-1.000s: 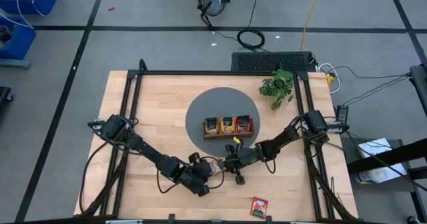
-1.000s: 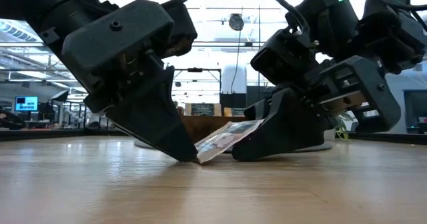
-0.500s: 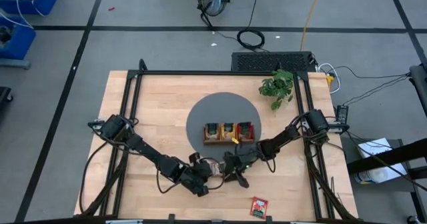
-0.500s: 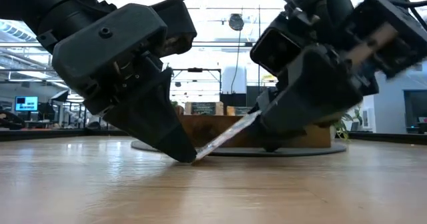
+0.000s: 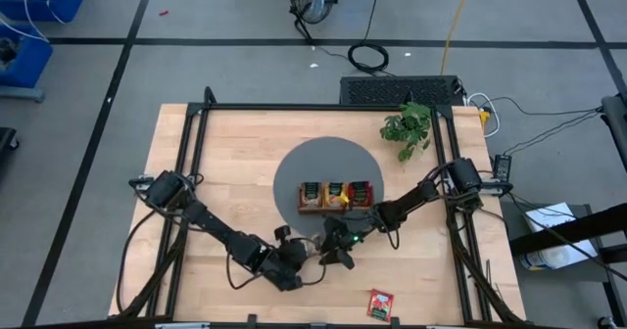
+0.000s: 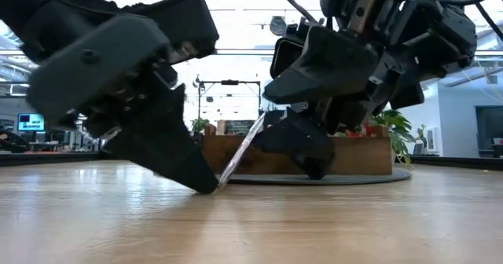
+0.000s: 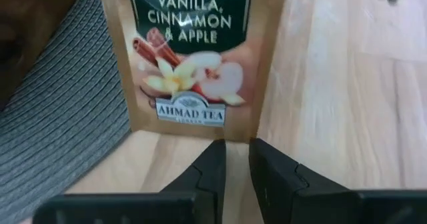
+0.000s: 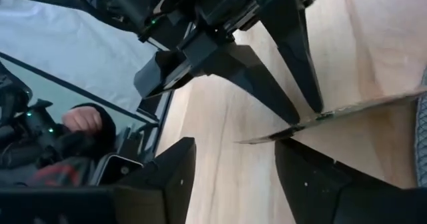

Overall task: Pick & Place Tea
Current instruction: Put the brown tea bag into the left slot of the wooden organizer

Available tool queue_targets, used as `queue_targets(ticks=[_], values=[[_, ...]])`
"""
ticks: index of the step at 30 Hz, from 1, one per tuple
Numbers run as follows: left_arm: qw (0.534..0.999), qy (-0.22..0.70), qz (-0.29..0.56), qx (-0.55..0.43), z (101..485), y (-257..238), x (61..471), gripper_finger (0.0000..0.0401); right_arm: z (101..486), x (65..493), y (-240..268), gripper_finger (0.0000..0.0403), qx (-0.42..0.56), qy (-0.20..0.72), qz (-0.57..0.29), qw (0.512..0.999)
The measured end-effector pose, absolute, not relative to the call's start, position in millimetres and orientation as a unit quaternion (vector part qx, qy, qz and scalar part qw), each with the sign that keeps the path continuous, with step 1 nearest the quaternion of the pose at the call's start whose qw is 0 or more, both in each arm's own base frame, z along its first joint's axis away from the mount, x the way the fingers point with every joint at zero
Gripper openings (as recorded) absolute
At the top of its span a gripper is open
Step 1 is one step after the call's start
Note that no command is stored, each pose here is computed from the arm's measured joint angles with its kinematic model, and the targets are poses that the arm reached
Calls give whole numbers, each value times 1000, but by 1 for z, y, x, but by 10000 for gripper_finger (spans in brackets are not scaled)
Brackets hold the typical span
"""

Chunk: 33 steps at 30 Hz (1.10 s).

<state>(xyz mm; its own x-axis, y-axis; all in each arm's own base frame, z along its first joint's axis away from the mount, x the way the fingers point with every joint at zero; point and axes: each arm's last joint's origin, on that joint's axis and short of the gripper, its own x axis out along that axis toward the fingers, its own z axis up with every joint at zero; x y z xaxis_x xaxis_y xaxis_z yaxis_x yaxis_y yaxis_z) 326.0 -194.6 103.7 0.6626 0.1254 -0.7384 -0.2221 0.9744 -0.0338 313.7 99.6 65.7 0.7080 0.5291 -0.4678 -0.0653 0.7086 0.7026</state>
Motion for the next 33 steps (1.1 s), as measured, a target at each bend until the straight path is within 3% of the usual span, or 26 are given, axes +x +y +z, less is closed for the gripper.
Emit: queue_targets(ticks=[25,29,33], values=[[913,397,97,-9,109,-205,314,74,58,299,85,196,290,318,37,902],[897,404,177,-8,127,-196,295,74,58,299,85,196,284,316,36,904],[896,352,269,-12,147,-187,281,74,59,300,85,196,277,312,39,908]])
